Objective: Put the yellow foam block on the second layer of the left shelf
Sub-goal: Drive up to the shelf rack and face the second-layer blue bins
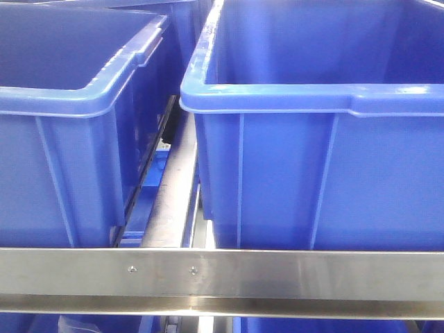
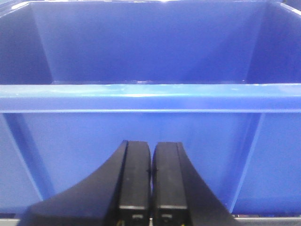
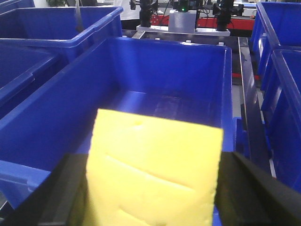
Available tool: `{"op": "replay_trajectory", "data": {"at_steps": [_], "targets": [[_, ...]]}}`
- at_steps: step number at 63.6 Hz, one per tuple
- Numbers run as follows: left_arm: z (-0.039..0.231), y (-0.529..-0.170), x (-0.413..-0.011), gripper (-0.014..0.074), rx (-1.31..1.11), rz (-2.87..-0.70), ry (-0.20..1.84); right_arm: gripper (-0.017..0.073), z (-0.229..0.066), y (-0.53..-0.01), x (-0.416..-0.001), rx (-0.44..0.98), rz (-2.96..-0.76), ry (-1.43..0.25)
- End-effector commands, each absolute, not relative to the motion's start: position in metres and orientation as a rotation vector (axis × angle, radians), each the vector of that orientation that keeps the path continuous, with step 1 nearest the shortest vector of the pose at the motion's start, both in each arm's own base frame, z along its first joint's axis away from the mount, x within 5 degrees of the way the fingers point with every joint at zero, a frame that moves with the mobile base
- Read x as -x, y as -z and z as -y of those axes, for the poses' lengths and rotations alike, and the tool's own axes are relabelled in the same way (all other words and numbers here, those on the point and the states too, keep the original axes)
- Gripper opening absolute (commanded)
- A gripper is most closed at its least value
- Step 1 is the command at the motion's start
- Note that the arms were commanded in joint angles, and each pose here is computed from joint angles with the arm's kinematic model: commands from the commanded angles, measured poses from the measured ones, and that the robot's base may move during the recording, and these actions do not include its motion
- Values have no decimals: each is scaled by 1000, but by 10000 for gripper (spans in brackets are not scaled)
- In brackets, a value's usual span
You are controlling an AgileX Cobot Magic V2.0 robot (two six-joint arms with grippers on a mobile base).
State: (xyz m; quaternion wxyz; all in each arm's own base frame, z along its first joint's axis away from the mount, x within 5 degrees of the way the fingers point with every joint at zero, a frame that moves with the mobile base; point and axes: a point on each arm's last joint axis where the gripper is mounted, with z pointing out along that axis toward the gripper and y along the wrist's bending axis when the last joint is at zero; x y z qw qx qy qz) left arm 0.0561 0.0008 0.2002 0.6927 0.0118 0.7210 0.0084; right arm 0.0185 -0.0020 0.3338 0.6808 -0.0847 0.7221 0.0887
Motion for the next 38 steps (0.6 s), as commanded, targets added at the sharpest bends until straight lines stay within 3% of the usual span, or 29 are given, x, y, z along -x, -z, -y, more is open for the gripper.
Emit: {"op": "replay_trajectory", "data": {"at_steps": [1,25,38], "targets": [[1,-200,-57,136,-41,-1543,8,351,2,-350,-18,188,-1520,-191],[1,-200,-57,136,-41,-1543,8,351,0,-354,-23,192,-1533,-190],[1,-200,-57,136,-41,-1543,8,351,-14,-387,-65,213,-1642,-176]]}}
